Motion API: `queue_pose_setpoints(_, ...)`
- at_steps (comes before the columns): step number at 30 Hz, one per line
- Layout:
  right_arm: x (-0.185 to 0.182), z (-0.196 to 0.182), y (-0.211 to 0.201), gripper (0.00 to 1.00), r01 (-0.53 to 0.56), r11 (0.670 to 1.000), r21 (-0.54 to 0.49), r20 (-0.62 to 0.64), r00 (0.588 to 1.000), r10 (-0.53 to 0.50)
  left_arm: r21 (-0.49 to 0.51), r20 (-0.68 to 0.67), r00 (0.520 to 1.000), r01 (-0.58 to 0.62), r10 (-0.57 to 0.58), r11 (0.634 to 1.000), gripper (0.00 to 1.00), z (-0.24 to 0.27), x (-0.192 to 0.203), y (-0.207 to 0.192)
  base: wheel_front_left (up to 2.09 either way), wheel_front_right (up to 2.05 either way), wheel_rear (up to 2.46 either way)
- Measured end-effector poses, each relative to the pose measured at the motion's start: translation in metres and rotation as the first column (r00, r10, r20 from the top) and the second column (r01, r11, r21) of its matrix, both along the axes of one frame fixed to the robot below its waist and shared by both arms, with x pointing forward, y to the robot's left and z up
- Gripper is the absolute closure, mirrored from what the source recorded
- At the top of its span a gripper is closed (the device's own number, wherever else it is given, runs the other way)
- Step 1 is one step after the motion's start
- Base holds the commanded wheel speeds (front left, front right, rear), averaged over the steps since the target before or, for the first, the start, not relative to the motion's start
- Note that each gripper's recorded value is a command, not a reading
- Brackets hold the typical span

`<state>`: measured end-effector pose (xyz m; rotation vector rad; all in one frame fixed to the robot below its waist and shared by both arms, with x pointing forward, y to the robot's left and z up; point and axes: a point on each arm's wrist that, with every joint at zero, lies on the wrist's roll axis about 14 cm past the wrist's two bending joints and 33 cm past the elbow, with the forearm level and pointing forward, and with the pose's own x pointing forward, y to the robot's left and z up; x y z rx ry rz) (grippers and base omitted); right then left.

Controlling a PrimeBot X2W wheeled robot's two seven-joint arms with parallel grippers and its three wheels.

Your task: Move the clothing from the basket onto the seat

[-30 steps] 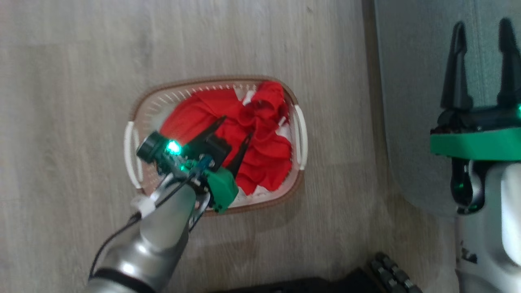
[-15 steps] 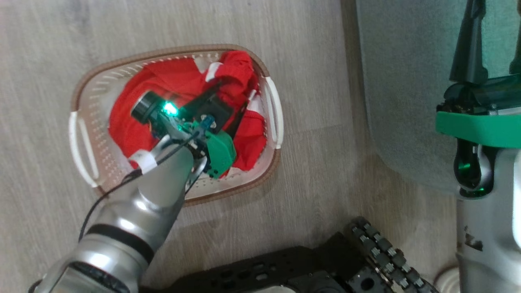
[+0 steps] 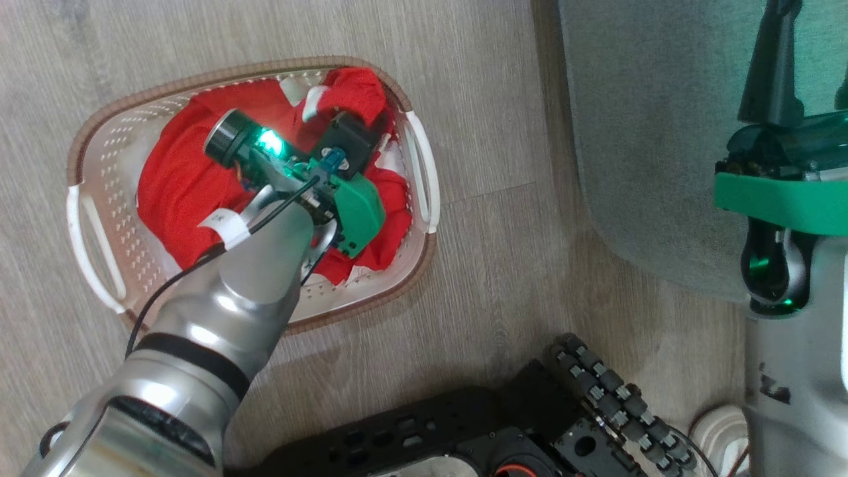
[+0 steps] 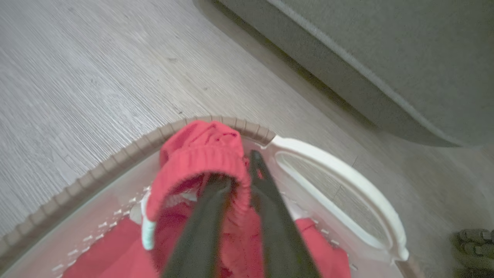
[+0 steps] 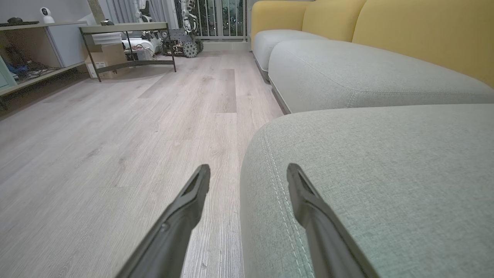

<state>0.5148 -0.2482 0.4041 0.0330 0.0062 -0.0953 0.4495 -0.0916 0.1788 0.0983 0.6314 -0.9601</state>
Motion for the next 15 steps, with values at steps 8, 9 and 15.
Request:
queue_pose_setpoints(8, 0.002, 0.016, 0.003, 0.00, -0.006, 1.000, 0.013, 0.035, 0.999, 0.005, -0.077, 0.061, 0.996, -0.061, 0.066, 0.995, 1.00, 0.039, 0.019, -0.007, 0.00, 0.00, 0.00)
queue_pose_setpoints(9, 0.002, 0.018, 0.004, 0.00, -0.007, 1.000, 0.017, 0.040, 0.999, 0.007, -0.083, 0.066, 0.995, -0.070, 0.076, 0.994, 1.00, 0.044, 0.019, -0.006, 0.00, 0.00, 0.00)
queue_pose_setpoints(15, -0.001, 0.039, 0.011, 0.00, -0.022, 0.999, 0.023, 0.072, 0.997, 0.020, -0.113, 0.113, 0.988, -0.094, 0.106, 0.989, 1.00, 0.081, 0.013, 0.000, 0.00, 0.00, 0.00)
